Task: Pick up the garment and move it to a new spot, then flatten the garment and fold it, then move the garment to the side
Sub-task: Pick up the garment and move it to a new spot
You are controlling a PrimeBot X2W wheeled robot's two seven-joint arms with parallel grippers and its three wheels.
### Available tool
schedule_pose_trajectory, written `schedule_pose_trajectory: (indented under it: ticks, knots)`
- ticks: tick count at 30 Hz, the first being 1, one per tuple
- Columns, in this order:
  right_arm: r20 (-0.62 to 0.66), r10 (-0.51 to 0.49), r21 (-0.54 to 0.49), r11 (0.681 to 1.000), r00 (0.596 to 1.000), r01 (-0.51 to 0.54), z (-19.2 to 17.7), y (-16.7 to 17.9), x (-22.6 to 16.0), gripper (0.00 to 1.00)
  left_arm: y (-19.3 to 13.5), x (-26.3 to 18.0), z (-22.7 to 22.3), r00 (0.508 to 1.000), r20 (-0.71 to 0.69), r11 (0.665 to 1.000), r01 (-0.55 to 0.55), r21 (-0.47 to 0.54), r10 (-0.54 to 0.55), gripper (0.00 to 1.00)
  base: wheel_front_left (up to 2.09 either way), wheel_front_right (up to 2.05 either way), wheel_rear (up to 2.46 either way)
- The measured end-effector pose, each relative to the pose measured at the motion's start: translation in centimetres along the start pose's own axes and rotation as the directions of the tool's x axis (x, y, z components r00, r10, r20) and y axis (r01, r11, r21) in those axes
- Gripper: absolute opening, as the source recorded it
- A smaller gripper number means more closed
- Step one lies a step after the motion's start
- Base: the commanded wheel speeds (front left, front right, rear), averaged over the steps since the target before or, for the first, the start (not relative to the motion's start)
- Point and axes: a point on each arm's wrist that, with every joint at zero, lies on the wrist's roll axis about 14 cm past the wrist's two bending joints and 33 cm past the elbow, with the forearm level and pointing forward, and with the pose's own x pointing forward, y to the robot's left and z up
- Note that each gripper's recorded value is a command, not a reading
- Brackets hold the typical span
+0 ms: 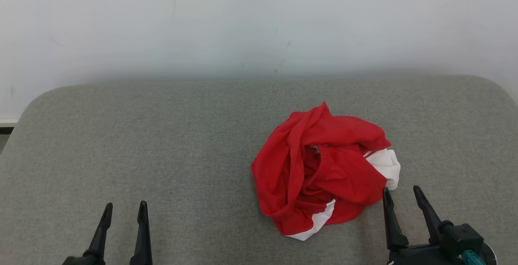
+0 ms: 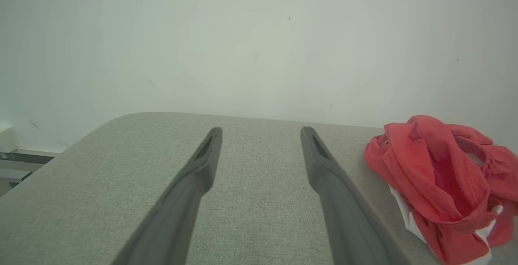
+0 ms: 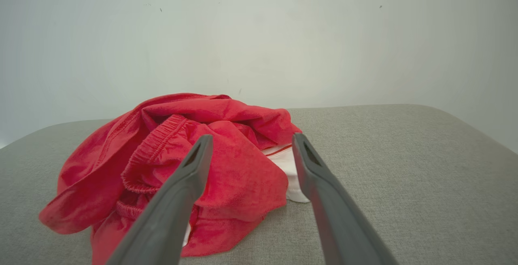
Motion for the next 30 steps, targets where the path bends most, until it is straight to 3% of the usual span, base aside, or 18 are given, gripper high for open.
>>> schedule_pose_trajectory:
  ticks: [11, 17, 23, 30]
  knots:
    - [-0.005, -0.007, 0.001, 1.0, 1.0, 0.007, -0.1, -0.3, -0.2, 1.0, -0.5, 0.2, -0.4, 1.0, -0.01, 1.0, 0.018, 0.001, -0.018, 1.0, 0.0, 0.0, 0.0]
    - [-0.012, -0.009, 0.003, 1.0, 1.0, 0.01, -0.4, -0.3, -0.2, 1.0, -4.9, 1.8, -0.2, 0.987, 0.0, 0.987, 0.161, 0.004, -0.161, 1.0, 0.0, 0.0, 0.0]
    - [-0.021, -0.027, 0.009, 1.0, 0.999, 0.027, -0.7, -0.8, -0.2, 1.0, -11.3, 3.0, -1.2, 0.928, -0.029, 0.928, 0.371, -0.017, -0.372, 1.0, 0.0, 0.0, 0.0]
    - [-0.029, -0.06, 0.008, 0.998, 0.998, 0.061, -1.0, -2.0, -0.1, 1.0, -16.1, 3.3, -4.5, 0.833, -0.129, 0.841, 0.54, -0.026, -0.539, 1.0, 0.0, 0.0, 0.0]
